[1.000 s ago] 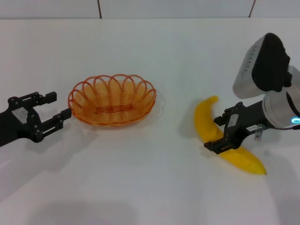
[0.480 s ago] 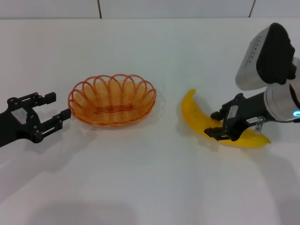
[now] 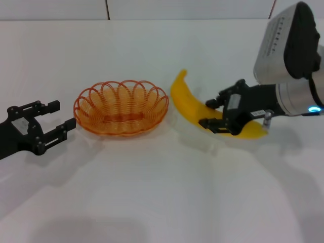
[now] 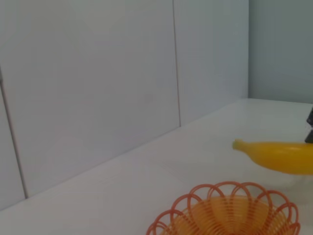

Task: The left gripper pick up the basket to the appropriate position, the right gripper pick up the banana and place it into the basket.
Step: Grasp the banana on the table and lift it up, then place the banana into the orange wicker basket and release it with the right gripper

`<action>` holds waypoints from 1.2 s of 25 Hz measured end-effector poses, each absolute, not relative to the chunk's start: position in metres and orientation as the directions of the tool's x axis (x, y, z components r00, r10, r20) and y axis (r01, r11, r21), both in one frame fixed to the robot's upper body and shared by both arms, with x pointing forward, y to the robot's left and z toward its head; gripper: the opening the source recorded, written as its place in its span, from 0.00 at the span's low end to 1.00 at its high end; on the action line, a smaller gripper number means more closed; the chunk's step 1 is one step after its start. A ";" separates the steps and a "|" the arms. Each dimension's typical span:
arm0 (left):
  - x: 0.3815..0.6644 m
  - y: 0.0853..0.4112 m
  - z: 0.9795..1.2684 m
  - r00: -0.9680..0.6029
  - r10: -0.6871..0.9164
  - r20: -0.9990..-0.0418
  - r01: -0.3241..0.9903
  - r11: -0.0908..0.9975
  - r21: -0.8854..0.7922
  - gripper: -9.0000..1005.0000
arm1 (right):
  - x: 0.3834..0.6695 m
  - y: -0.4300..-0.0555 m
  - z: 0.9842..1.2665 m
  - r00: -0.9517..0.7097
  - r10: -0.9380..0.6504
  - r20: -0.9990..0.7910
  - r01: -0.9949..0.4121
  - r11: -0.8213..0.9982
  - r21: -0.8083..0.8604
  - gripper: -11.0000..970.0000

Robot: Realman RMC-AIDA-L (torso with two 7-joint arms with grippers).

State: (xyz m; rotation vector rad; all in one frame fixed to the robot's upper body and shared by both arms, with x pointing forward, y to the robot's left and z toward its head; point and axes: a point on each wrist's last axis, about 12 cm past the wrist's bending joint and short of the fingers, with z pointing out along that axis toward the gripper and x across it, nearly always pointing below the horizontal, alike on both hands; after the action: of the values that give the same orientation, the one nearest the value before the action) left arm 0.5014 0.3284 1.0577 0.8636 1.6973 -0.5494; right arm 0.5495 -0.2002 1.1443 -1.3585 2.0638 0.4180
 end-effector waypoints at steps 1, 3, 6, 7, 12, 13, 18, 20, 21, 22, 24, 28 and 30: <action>0.501 0.328 1.057 -0.137 0.267 -0.954 0.776 0.627 0.064 0.57 | 0.550 -0.198 1.146 -0.257 -0.703 -0.663 -0.908 0.410 -0.083 0.47; 0.501 0.327 1.056 -0.142 0.263 -0.954 0.777 0.627 0.057 0.57 | 0.553 -0.192 1.150 -0.208 -0.692 -0.691 -0.919 0.381 -0.104 0.47; 0.501 0.327 1.055 -0.144 0.262 -0.954 0.778 0.626 0.055 0.57 | 0.557 -0.181 1.156 -0.129 -0.659 -0.741 -0.935 0.330 -0.130 0.47; 0.501 0.327 1.055 -0.143 0.262 -0.954 0.778 0.626 0.056 0.57 | 0.558 -0.176 1.158 -0.107 -0.646 -0.756 -0.940 0.314 -0.136 0.47; 0.501 0.326 1.055 -0.133 0.267 -0.954 0.780 0.623 0.066 0.57 | 0.566 -0.153 1.163 -0.028 -0.614 -0.789 -0.954 0.252 -0.162 0.46; 0.501 0.326 1.055 -0.133 0.267 -0.954 0.780 0.623 0.066 0.57 | 0.567 -0.147 1.162 -0.017 -0.613 -0.790 -0.957 0.239 -0.165 0.46; 0.502 0.326 1.055 -0.123 0.270 -0.955 0.781 0.620 0.075 0.57 | 0.574 -0.112 1.147 0.035 -0.628 -0.778 -0.961 0.191 -0.198 0.47; 0.502 0.325 1.055 -0.118 0.269 -0.956 0.782 0.618 0.078 0.57 | 0.576 -0.102 1.142 0.048 -0.638 -0.769 -0.959 0.186 -0.214 0.47; 0.502 0.324 1.056 -0.116 0.268 -0.956 0.783 0.617 0.078 0.57 | 0.577 -0.097 1.139 0.056 -0.642 -0.765 -0.958 0.182 -0.223 0.47; 0.502 0.324 1.056 -0.116 0.268 -0.956 0.784 0.616 0.078 0.57 | 0.577 -0.092 1.137 0.063 -0.646 -0.761 -0.956 0.179 -0.231 0.47; 0.502 0.324 1.056 -0.115 0.268 -0.957 0.785 0.615 0.078 0.57 | 0.578 -0.085 1.133 0.077 -0.652 -0.755 -0.953 0.174 -0.247 0.47; 0.502 0.323 1.056 -0.111 0.265 -0.958 0.789 0.609 0.077 0.57 | 0.579 -0.078 1.130 0.098 -0.659 -0.746 -0.943 0.178 -0.282 0.47; 0.502 0.323 1.057 -0.109 0.265 -0.958 0.790 0.608 0.078 0.57 | 0.579 -0.077 1.129 0.101 -0.660 -0.745 -0.942 0.177 -0.285 0.47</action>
State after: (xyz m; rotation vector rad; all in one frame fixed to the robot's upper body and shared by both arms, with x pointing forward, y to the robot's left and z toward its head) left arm 0.5022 0.3225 1.0567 0.8838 1.6685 -0.5619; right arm 0.5793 -0.0772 1.1292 -1.5555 1.6311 0.4325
